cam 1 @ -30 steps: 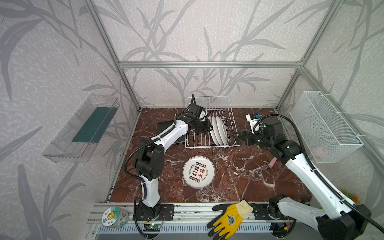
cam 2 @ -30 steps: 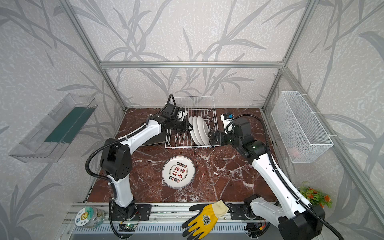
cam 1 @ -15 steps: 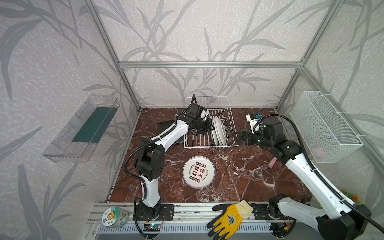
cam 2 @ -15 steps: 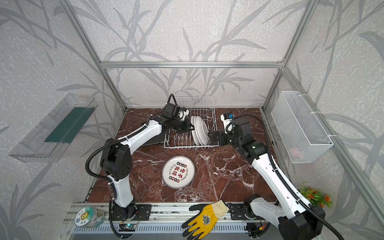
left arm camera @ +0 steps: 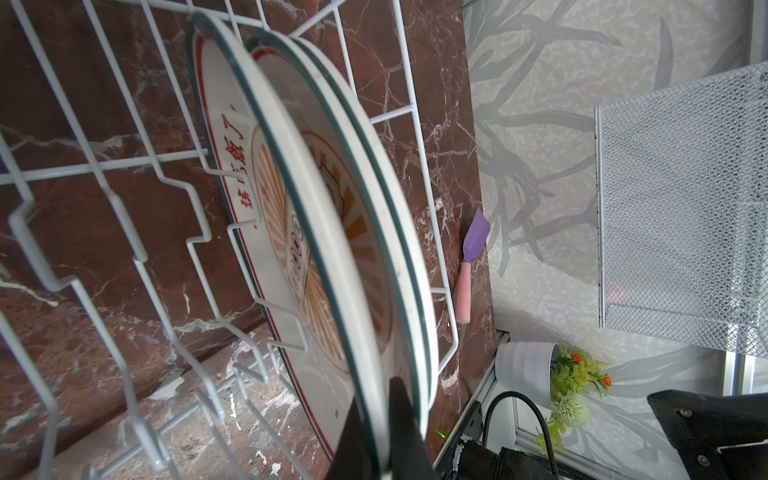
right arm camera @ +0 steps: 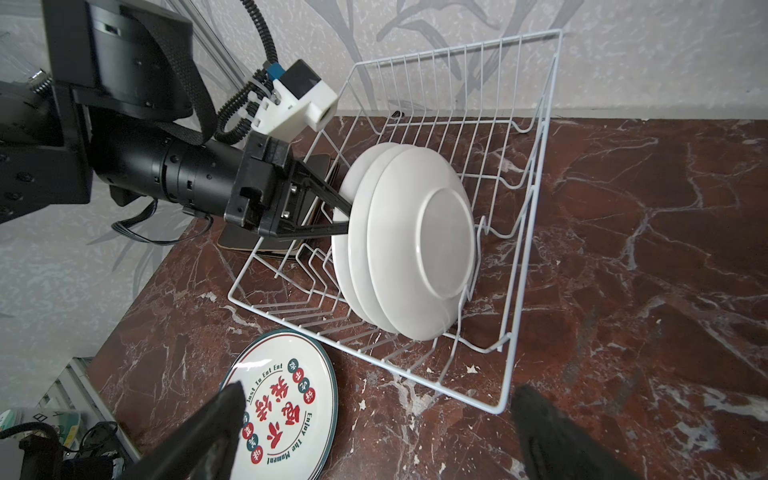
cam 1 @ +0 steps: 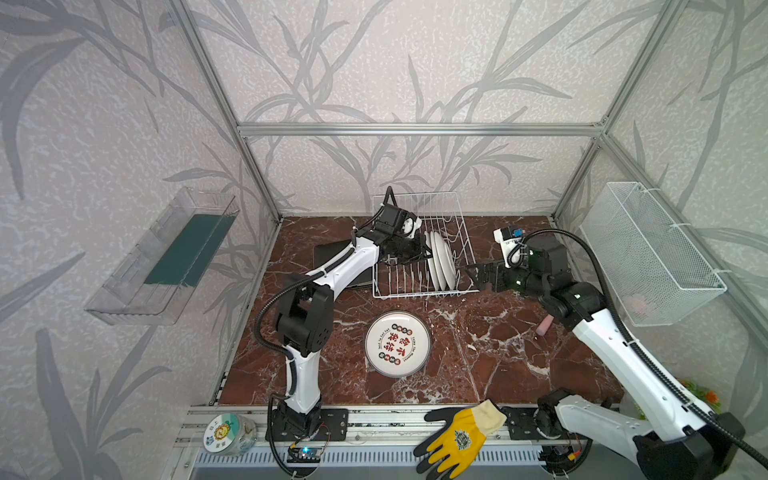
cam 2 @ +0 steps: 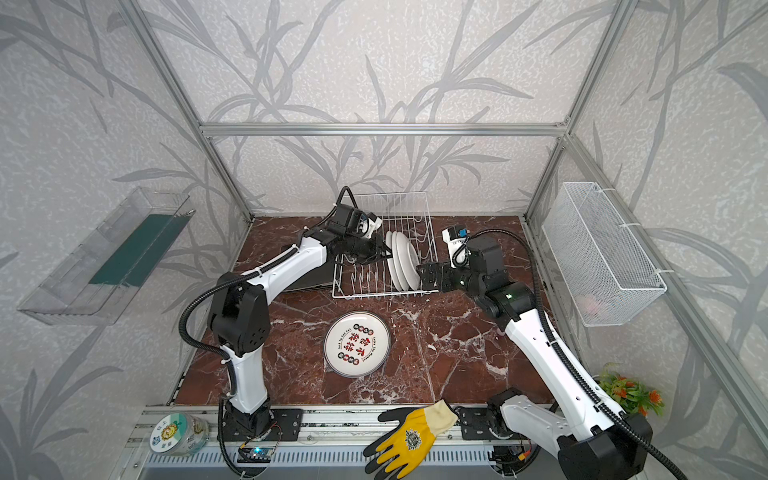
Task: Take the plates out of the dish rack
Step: 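Close the left gripper on the top rim of the nearest patterned plate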
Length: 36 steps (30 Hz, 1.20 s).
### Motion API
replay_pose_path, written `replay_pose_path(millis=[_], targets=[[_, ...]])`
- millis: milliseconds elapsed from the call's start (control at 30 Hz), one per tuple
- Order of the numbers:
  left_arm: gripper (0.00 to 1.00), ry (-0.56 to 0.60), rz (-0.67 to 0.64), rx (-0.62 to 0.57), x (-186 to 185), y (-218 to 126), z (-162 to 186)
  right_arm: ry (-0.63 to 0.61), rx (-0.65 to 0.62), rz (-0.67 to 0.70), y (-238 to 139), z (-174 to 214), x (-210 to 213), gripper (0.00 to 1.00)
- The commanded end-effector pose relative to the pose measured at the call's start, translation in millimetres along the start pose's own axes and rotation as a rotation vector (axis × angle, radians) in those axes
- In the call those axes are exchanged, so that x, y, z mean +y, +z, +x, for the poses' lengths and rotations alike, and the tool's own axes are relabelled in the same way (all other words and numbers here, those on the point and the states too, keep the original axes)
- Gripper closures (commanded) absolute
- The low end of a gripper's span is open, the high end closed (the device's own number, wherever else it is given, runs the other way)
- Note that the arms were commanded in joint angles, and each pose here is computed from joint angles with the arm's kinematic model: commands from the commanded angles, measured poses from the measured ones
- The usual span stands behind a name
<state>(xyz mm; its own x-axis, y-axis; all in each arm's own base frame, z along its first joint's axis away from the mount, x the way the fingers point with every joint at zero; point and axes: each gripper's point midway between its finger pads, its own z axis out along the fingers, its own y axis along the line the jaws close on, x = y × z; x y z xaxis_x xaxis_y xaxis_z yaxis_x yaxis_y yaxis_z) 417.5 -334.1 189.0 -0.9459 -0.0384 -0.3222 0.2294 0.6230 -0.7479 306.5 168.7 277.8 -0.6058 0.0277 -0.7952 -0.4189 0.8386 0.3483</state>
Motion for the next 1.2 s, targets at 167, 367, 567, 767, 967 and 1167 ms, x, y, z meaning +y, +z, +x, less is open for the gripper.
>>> replay_pose_path(millis=[167, 367, 567, 767, 967, 1167], targets=[[1.0, 0.089, 0.045, 0.098, -24, 16, 14, -0.017, -0.002, 0.008, -4, 3, 0, 0.01], [1.0, 0.108, 0.019, 0.077, -29, 5, 8, -0.019, -0.005, 0.008, -4, 2, 0, 0.01], [1.0, 0.127, 0.018, 0.036, -45, -10, -1, -0.016, -0.006, -0.001, -3, 1, 2, 0.01], [1.0, 0.131, 0.046, -0.02, -68, -29, -14, -0.015, -0.013, -0.003, -5, -1, 3, 0.01], [1.0, 0.147, 0.004, -0.031, -77, -48, -14, -0.013, -0.02, -0.006, -6, -3, 4, 0.01], [1.0, 0.159, -0.007, -0.08, -88, -69, -18, -0.004, -0.025, -0.011, -5, -2, 4, 0.01]])
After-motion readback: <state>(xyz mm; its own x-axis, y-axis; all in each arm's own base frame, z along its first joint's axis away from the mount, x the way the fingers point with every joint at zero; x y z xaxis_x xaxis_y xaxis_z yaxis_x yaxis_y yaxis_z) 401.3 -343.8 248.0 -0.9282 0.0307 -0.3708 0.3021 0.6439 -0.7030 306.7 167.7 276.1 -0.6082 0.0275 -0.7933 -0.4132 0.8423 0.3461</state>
